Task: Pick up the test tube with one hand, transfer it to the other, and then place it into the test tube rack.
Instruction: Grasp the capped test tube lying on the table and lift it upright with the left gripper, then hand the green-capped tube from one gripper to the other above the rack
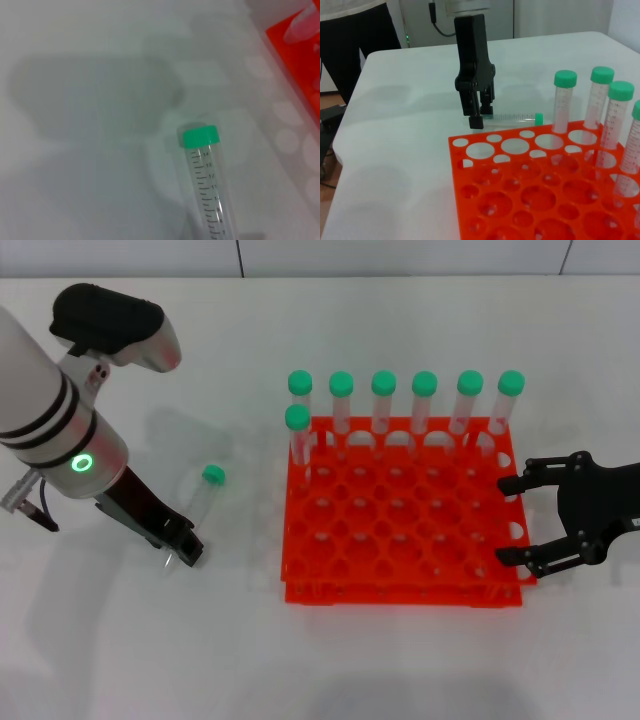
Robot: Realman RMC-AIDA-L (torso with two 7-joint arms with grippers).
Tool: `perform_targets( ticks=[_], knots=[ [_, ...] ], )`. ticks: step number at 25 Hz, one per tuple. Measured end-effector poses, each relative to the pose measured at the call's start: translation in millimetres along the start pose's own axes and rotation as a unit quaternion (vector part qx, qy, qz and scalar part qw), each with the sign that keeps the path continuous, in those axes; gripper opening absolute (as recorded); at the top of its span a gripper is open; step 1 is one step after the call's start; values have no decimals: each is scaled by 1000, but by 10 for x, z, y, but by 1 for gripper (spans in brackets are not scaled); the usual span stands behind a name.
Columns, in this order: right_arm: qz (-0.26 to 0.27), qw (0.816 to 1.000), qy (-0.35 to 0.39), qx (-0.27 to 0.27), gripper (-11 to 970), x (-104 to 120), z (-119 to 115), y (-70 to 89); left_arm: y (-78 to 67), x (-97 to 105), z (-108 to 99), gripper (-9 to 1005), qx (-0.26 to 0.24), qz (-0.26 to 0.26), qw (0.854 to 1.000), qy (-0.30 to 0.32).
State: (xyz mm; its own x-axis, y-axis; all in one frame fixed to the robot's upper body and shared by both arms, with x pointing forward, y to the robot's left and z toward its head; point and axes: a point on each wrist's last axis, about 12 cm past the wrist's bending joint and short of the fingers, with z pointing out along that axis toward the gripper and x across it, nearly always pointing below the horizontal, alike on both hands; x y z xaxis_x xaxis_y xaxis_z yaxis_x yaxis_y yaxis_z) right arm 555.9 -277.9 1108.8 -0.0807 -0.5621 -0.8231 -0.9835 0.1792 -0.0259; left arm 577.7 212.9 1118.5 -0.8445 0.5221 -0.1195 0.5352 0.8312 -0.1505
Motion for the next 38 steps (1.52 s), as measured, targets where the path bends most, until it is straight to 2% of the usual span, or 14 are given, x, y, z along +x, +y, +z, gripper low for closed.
perform_targets(
  ticks=[8, 13, 20, 28, 33, 38],
  knots=[
    [0, 1000, 0, 0, 857, 1, 2, 3, -12, -9, 23, 455, -15, 3, 1000, 3],
    [1, 1000, 0, -1, 857, 0, 2, 4, -15, -6, -2, 280, -16, 3, 1000, -4],
    [6, 1000, -1, 0, 857, 11, -6, 8, -53, -50, -100, 197, -12, 10, 999, -29],
    [8, 1000, -2, 2, 856, 18, -15, 10, -4, -10, -233, 200, -23, 0, 998, -63],
    [8, 1000, -4, 2, 856, 16, -21, 12, 128, 123, -450, 202, -45, -25, 991, -125],
    [8, 1000, -6, 2, 856, 13, -25, 12, 167, 212, -571, 204, -65, -24, 978, -197]
  ],
)
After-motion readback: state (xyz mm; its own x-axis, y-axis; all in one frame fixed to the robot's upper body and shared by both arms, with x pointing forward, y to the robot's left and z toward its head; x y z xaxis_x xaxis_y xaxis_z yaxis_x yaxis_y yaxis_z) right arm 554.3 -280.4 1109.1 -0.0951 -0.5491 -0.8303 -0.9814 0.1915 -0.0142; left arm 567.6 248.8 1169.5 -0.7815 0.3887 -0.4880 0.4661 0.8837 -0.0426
